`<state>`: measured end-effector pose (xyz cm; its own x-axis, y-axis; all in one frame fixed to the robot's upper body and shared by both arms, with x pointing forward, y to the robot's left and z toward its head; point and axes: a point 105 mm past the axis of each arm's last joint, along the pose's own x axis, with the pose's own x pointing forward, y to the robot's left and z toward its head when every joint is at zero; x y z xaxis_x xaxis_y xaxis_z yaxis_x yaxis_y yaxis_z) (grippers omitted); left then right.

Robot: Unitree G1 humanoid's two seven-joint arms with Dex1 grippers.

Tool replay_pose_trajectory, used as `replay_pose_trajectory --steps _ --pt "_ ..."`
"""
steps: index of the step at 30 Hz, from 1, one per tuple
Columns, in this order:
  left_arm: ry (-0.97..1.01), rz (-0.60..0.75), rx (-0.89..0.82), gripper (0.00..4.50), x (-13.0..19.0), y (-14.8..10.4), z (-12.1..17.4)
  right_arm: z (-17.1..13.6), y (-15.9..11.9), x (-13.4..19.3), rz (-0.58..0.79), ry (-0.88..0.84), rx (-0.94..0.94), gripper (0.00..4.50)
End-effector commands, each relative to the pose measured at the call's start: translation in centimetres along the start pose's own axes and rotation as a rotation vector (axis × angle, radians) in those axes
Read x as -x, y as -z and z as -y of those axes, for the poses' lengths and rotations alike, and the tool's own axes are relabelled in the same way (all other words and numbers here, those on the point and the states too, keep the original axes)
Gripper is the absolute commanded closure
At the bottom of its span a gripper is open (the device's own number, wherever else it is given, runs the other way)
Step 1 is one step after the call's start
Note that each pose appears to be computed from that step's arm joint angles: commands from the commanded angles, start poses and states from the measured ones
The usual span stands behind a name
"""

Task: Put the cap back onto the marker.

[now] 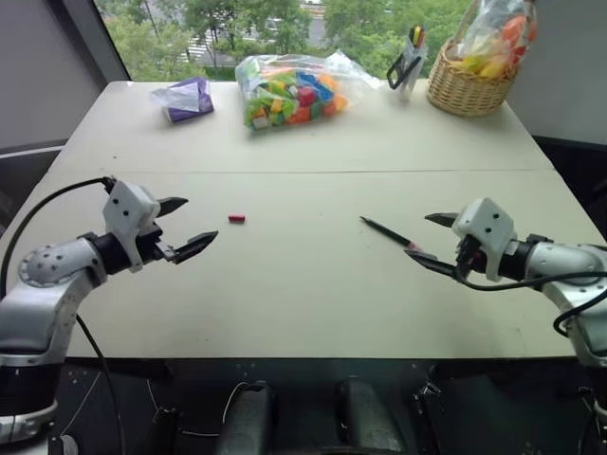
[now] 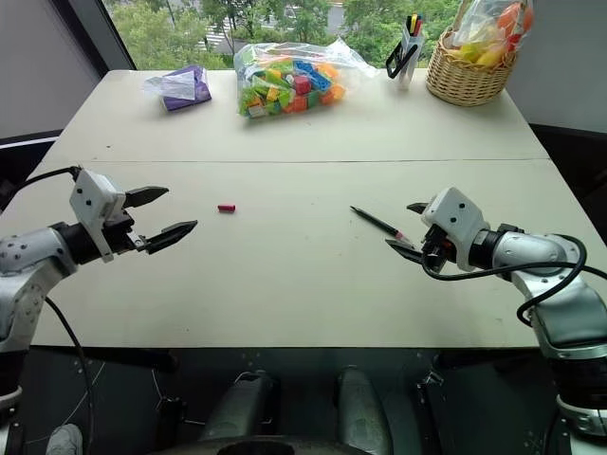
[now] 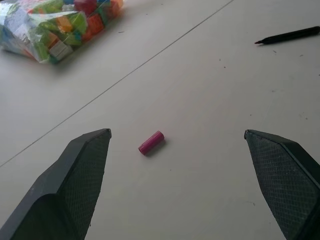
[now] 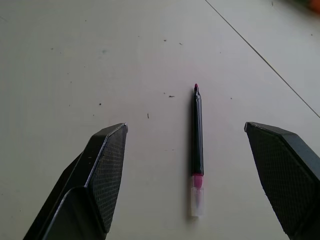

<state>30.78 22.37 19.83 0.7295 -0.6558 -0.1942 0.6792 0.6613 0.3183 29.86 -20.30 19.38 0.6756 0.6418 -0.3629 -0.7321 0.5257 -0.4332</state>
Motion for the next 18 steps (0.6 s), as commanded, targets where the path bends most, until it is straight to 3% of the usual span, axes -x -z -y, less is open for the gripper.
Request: replay_pose_trajectory --steps 1,9,18 --pt "0.009 0.002 -0.019 0.04 0.8 -0.6 -1.0 0.3 -2.9 1.0 0.060 -0.026 0.016 0.61" --pt "0.022 0.031 -0.029 0.04 0.4 -1.1 -1.6 0.4 -5.3 1.1 0.131 -0.025 -0.005 0.61" --pt "0.039 0.029 -0.027 0.04 0.0 -0.7 -1.4 0.0 -5.4 0.9 0.132 -0.025 -0.017 0.61"
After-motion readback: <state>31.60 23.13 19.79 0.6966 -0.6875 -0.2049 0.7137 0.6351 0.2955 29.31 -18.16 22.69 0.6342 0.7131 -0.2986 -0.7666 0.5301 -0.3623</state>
